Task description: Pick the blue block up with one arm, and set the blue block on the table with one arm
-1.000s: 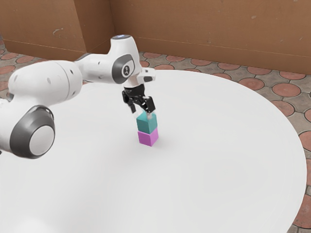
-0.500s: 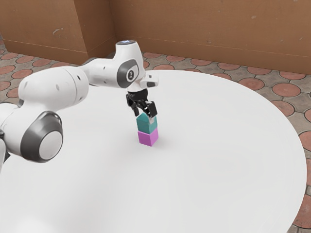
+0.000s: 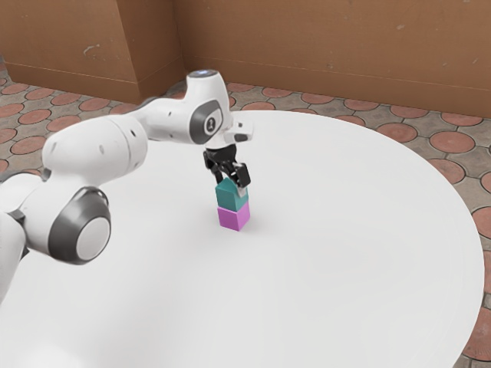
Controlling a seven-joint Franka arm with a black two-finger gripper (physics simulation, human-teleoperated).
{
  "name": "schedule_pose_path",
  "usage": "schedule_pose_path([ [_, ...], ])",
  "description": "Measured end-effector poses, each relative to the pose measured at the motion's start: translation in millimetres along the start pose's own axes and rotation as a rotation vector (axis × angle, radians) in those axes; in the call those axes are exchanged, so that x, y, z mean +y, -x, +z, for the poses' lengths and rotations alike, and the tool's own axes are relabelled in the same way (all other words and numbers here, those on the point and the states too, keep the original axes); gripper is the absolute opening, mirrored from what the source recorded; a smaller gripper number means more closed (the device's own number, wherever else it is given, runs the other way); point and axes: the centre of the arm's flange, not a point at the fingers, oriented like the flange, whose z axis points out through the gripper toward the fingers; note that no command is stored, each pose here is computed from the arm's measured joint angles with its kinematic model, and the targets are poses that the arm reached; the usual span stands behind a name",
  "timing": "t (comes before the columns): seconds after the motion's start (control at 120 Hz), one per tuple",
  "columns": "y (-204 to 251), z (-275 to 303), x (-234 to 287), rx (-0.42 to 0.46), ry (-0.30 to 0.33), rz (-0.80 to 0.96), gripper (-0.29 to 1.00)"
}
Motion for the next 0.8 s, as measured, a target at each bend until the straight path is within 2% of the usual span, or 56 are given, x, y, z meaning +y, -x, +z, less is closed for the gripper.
schedule_pose_path([
  [0.167,1,14,-2,-0.015,0.001,-0.014,0.7],
  [0.8,-4,11,-5,0.026,-0.016,-0.152,0.7],
])
